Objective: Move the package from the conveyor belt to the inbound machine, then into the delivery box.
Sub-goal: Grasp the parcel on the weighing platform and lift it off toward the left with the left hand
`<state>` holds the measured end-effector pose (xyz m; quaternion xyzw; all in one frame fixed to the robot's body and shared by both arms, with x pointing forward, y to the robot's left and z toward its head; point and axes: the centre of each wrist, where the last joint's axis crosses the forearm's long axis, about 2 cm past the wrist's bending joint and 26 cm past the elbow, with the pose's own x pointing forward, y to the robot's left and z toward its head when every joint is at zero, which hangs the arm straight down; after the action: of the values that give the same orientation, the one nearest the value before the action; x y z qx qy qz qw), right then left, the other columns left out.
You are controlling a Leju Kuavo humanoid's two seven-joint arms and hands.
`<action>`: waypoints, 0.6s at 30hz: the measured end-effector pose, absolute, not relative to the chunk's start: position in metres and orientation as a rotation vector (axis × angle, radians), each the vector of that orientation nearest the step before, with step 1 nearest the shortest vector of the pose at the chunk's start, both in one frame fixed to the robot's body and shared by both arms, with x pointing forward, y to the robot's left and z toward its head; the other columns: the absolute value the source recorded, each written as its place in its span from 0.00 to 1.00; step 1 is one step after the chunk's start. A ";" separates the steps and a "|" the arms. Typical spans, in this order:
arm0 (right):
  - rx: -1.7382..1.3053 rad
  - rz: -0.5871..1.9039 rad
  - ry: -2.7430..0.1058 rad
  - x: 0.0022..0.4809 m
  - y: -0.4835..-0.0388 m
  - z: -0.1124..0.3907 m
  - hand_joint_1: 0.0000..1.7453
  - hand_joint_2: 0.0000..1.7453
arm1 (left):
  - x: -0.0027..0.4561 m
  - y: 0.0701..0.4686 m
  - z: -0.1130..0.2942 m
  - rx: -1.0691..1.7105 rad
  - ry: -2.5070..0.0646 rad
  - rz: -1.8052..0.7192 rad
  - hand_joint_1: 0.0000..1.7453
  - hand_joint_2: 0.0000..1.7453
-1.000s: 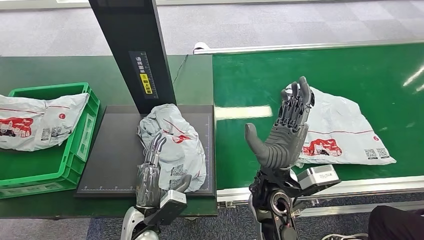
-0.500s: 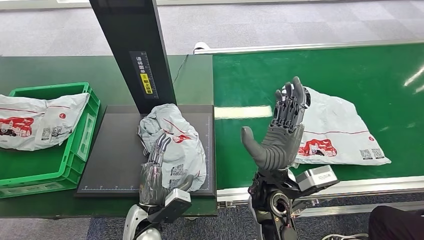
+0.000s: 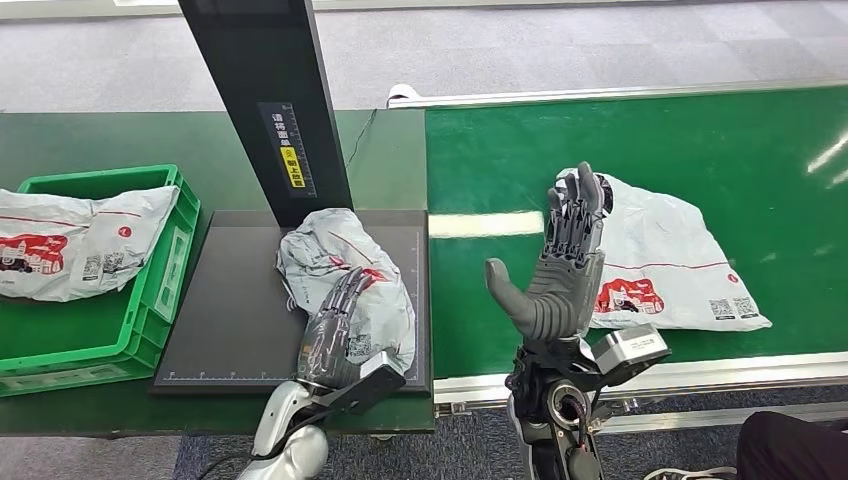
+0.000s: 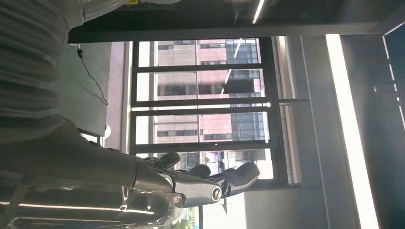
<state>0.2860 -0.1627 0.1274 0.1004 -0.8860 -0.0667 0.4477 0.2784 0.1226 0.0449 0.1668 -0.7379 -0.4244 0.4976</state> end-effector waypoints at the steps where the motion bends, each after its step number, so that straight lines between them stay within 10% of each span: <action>1: 0.249 -0.163 -2.191 0.286 -0.163 0.127 0.00 1.00 | 0.281 0.123 0.044 0.402 -1.761 -1.046 0.00 1.00; 8: 0.250 -0.152 -2.179 0.286 -0.162 0.124 0.00 1.00 | 0.299 0.130 0.039 0.389 -1.631 -1.109 0.00 1.00; 12: 0.252 -0.147 -2.175 0.289 -0.161 0.123 0.00 1.00 | 0.304 0.133 0.038 0.392 -1.595 -1.118 0.49 1.00; 18: 0.254 -0.146 -2.169 0.292 -0.159 0.123 0.00 1.00 | 0.306 0.137 0.036 0.405 -1.592 -1.103 0.96 1.00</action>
<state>0.2920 -0.1593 0.1230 0.1032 -0.8807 -0.0593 0.4584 0.3060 0.1368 0.0361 0.1708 -0.6725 -0.4660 0.5491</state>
